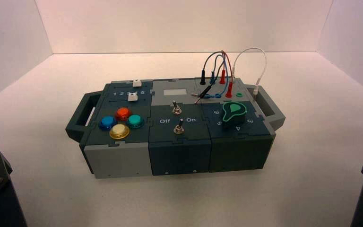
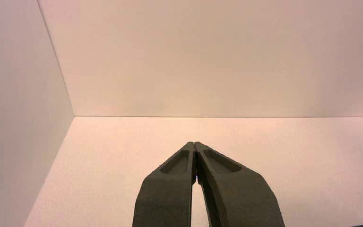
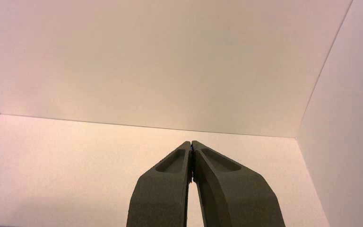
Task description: Flip the top switch on with the right gripper.
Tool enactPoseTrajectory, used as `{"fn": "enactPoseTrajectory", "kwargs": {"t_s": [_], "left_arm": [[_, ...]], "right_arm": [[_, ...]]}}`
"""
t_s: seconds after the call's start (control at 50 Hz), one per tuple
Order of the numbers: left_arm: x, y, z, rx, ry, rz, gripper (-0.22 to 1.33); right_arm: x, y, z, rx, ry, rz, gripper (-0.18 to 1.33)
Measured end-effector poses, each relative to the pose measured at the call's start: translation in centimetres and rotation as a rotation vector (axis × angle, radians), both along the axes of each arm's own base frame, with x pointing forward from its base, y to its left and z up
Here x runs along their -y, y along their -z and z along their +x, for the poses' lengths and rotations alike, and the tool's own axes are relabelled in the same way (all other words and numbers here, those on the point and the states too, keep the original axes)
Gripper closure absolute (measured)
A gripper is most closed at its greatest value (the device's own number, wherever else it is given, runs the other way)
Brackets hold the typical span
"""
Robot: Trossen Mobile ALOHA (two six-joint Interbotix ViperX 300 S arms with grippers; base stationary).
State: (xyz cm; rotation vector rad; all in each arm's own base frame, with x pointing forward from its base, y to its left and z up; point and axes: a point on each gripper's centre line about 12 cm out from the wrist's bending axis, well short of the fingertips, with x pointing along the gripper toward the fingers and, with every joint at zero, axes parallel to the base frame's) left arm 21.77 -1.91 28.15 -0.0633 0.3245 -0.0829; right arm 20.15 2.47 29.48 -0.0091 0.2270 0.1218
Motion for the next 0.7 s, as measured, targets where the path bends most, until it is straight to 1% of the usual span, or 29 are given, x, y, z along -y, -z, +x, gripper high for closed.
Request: {"fn": "enactPoseTrajectory", "kwargs": {"t_s": [0.34,0.46,0.54,0.58,0.64,0.68,0.7], "left_arm": [[0.1,-0.2,-0.1,0.008,0.003,-0.002,1.27],[0.3,0.1,-0.2,-0.011,0.017,0.001,1.27],[0.8,0.6,-0.2,-0.050,0.039,0.004,1.27],[0.8,0.6,-0.2,-0.053,0.041,0.004,1.27],[1.2,1.1,-0.3,-0.091,0.061,0.008,1.27],[2.1,1.9,-0.3,-0.176,0.102,0.019,1.27],[2.3,2.0,-0.2,-0.205,0.112,0.019,1.27]], "right_arm": [[0.0,0.0,0.0,0.000,0.000,0.003,1.29],[-0.1,0.2,0.1,-0.013,-0.004,0.008,1.29],[-0.2,0.4,0.1,-0.026,-0.007,0.012,1.29],[-0.2,0.4,0.1,-0.031,-0.007,0.012,1.29],[-0.2,0.6,0.1,-0.041,-0.006,0.016,1.29],[-0.3,0.9,0.2,-0.067,-0.007,0.026,1.29],[-0.3,1.0,0.2,-0.075,-0.007,0.031,1.29]]}}
